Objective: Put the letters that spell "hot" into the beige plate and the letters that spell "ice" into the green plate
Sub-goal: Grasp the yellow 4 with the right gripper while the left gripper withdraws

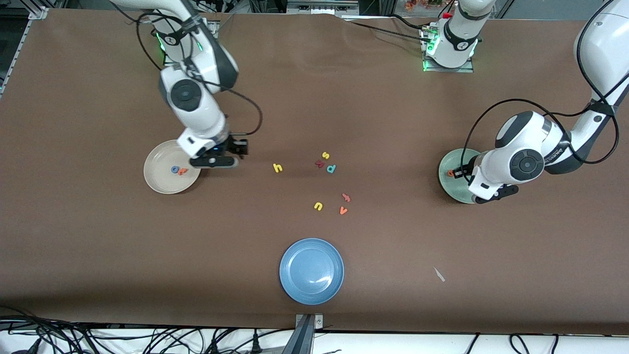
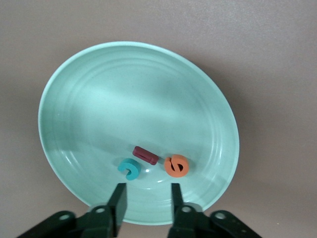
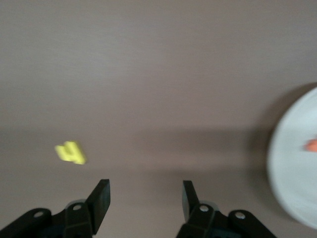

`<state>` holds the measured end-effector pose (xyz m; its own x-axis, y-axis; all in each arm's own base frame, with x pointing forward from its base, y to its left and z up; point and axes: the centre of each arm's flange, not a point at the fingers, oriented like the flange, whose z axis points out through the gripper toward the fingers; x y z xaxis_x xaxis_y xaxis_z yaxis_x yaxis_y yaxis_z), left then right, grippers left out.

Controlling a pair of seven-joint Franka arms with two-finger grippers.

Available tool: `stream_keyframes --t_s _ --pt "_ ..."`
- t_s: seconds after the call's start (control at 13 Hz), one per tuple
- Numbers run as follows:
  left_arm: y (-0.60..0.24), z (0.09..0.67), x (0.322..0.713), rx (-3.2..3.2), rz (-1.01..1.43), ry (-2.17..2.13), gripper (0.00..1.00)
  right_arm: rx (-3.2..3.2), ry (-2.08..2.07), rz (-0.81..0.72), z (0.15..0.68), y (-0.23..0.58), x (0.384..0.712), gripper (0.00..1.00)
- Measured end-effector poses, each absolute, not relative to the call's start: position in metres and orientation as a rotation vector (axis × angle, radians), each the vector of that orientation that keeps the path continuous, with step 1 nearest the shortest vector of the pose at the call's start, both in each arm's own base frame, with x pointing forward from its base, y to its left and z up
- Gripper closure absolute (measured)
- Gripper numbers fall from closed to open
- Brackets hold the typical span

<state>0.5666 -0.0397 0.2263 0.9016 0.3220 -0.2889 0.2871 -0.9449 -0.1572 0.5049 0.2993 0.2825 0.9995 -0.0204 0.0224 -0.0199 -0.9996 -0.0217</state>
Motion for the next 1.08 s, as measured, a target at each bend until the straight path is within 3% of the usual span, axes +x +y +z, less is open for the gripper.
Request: stream_keyframes --t_s 0.39,0.85,1.08 --pt "-0.051 0.272 0.580 -2.922 0.487 -0.451 0.00 -3.064 0.072 -0.086 0.225 0.385 0.503 0.31" --pt "-0.087 0.392 0.618 -2.821 0.506 -0.421 0.00 -3.105 -0.112 -0.170 0.196 0.393 0.499 0.27" --pt "-0.082 0.431 0.630 -2.832 0.515 -0.369 0.01 -3.101 -0.177 -0.158 0.184 0.411 0.482 0.26"
